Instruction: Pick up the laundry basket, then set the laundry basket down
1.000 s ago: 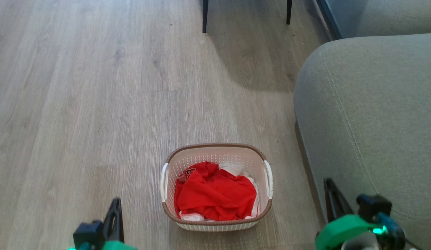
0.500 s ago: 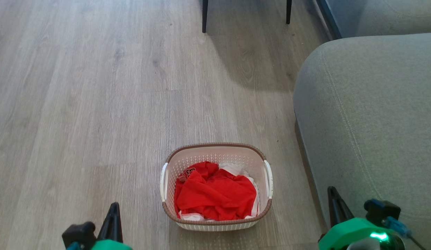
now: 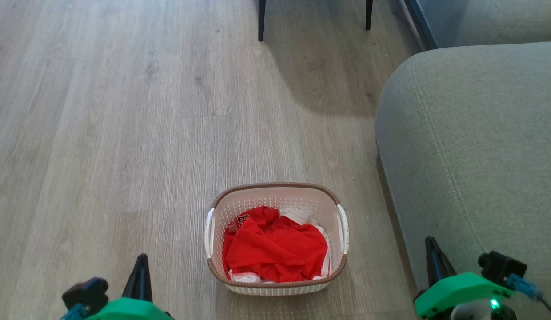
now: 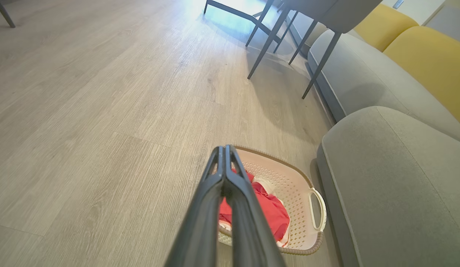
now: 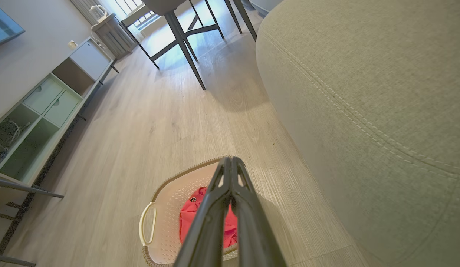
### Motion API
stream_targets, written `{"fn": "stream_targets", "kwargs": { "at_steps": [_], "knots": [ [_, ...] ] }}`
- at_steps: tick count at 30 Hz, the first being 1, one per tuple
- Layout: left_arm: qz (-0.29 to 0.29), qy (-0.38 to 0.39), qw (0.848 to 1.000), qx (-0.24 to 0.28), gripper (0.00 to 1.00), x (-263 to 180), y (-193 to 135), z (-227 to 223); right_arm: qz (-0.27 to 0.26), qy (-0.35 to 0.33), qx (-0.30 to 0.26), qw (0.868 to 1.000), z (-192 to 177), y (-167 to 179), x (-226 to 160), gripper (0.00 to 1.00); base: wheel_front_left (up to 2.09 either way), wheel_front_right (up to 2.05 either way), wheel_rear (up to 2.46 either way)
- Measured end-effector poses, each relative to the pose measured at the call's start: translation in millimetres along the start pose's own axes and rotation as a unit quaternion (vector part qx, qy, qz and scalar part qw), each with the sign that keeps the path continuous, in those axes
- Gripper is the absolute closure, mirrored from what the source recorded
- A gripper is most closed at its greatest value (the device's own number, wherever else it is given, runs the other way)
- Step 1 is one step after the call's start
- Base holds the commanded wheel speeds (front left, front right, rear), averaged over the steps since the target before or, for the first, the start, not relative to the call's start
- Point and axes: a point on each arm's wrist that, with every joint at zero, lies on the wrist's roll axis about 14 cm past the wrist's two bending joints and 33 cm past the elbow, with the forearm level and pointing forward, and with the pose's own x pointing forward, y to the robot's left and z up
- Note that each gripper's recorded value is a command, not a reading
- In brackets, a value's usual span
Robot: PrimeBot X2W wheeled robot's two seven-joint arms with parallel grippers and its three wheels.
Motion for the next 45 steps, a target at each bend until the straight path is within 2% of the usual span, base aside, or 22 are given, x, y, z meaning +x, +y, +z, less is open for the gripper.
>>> {"fn": "stream_targets", "kwargs": {
  "at_steps": [25, 45],
  "knots": [
    [0.012, 0.010, 0.990, -0.143, 1.00, 10, 5, 6, -0.025, -0.010, 0.125, 0.992, 12, -12, 6, 1.00, 0.00, 0.00, 0.00],
    [0.001, 0.008, 0.965, -0.261, 1.00, 22, 2, 18, -0.037, -0.020, 0.227, 0.973, 23, -20, 10, 1.00, 0.00, 0.00, 0.00]
  ]
}}
